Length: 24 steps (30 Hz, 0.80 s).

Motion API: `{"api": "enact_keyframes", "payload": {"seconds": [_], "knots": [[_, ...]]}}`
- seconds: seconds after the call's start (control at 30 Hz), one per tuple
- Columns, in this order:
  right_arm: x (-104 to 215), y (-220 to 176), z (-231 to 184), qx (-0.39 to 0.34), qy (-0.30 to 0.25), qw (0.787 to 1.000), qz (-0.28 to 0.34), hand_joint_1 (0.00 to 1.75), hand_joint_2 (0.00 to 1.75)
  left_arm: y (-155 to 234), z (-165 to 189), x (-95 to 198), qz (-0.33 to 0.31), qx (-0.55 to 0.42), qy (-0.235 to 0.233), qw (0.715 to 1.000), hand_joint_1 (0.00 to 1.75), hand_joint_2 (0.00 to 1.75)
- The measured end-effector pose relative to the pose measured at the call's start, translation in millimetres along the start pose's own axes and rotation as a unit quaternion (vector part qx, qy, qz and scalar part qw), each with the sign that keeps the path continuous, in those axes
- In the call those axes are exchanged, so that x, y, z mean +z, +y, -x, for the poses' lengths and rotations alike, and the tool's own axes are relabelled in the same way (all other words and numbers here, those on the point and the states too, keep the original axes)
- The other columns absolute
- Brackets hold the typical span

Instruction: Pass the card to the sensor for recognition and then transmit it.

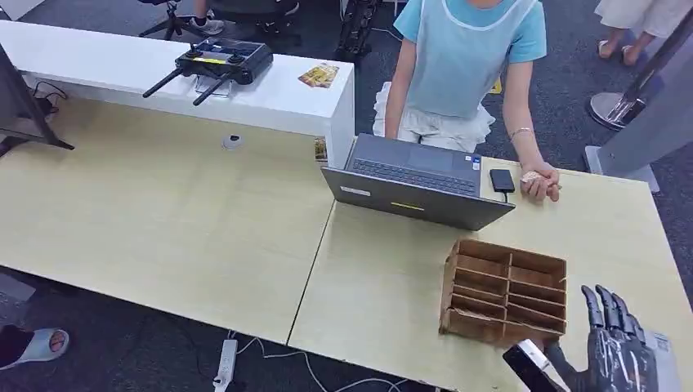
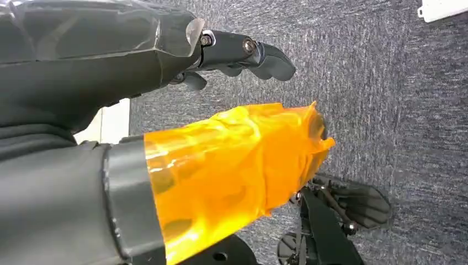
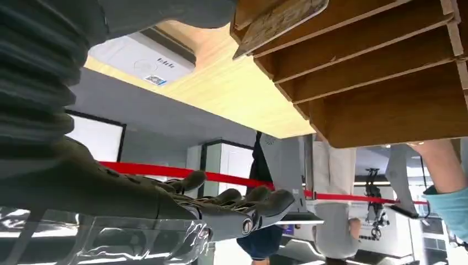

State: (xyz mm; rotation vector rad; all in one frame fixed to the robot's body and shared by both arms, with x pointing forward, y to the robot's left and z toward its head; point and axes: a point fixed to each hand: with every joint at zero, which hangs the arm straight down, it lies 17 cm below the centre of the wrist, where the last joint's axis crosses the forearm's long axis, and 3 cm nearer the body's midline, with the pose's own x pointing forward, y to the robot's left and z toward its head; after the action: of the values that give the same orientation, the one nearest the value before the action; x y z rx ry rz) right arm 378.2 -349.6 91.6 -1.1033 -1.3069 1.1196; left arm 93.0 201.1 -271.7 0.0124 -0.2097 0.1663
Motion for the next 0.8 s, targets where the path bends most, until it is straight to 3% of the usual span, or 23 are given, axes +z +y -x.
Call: {"api": "enact_keyframes", "payload": {"seconds": [0.27,0.33,0.37,0.57,0.73,0.8], "knots": [[-4,8,-4,0.001,-0.003,1.000,-0.009,0.30,1.75,-1,0,0,0.001,-0.001,0.000,1.000,0.00,0.00],[-4,10,-4,0.001,-0.003,1.000,-0.010,0.44,1.75,-1,0,0,0.001,0.000,0.000,1.000,0.00,0.00],[-4,11,-3,0.000,-0.003,1.000,-0.011,0.65,1.75,-1,0,0,0.001,0.001,0.000,1.000,0.00,0.00],[-4,13,-3,-0.001,-0.003,1.000,-0.014,0.89,1.75,-2,0,0,0.002,0.001,0.000,1.000,0.00,0.00],[-4,14,-3,-0.001,-0.004,1.000,-0.015,0.86,1.75,-3,0,0,0.002,0.002,0.000,1.000,0.00,0.00],[-4,14,-3,-0.001,-0.004,1.000,-0.015,0.75,1.75,-3,0,0,0.002,0.003,0.000,1.000,0.00,0.00]]}}
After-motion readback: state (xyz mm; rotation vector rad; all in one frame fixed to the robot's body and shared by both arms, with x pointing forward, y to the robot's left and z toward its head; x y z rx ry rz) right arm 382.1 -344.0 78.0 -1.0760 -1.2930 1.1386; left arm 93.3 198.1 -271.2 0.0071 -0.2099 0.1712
